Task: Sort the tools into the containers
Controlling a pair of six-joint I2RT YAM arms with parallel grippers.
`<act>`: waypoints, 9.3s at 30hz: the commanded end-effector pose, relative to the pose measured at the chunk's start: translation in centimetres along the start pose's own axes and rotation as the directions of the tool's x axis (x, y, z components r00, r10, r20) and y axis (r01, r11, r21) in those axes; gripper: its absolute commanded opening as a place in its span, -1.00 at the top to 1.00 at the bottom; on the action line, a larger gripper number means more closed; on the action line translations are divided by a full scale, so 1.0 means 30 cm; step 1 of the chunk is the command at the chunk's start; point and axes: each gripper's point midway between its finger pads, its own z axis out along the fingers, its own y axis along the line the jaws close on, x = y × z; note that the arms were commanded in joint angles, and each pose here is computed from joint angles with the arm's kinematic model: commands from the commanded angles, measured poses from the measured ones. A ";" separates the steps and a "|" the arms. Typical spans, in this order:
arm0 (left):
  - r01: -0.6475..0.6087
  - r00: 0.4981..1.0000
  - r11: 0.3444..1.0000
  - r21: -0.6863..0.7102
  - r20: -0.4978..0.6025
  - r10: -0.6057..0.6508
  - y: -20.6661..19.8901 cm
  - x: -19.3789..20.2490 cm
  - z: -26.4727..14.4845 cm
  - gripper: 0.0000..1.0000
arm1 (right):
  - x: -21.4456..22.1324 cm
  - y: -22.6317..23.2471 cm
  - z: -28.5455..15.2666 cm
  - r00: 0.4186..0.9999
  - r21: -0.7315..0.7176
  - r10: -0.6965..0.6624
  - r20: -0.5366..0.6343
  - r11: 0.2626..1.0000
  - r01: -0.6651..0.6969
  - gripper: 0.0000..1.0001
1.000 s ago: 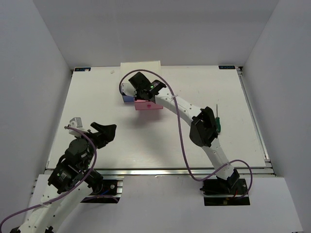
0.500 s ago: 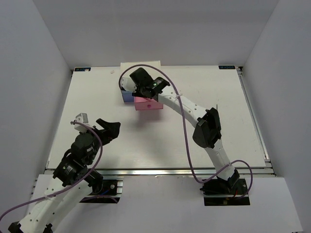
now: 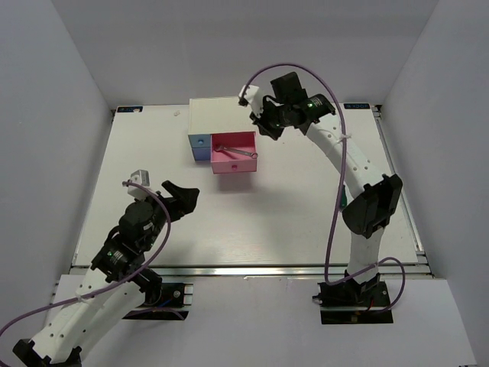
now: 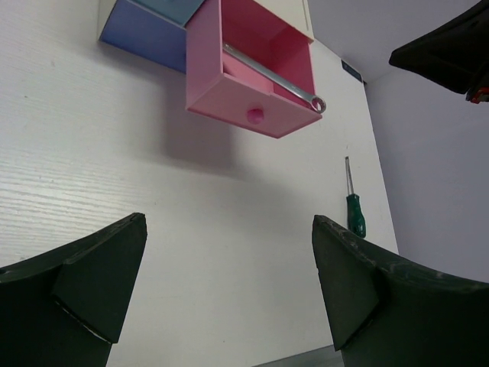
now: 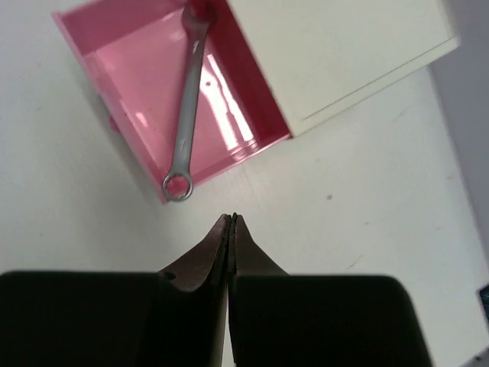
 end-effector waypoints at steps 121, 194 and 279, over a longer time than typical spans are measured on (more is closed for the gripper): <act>0.036 0.999 0.998 0.057 -0.005 -0.036 -0.036 -0.007 -0.027 -0.96 | 0.021 0.088 0.152 0.964 -0.099 0.266 0.021 0.960 -0.263 1.00; 0.038 0.999 0.998 0.052 -0.012 -0.037 -0.034 -0.013 -0.049 -0.96 | 0.022 0.168 0.280 0.999 -0.250 -0.023 0.042 0.968 0.033 0.13; 0.030 0.999 0.998 0.048 -0.018 -0.029 -0.038 -0.008 -0.032 -0.96 | 0.063 0.098 0.361 0.931 0.125 0.362 -0.052 0.927 -0.353 0.97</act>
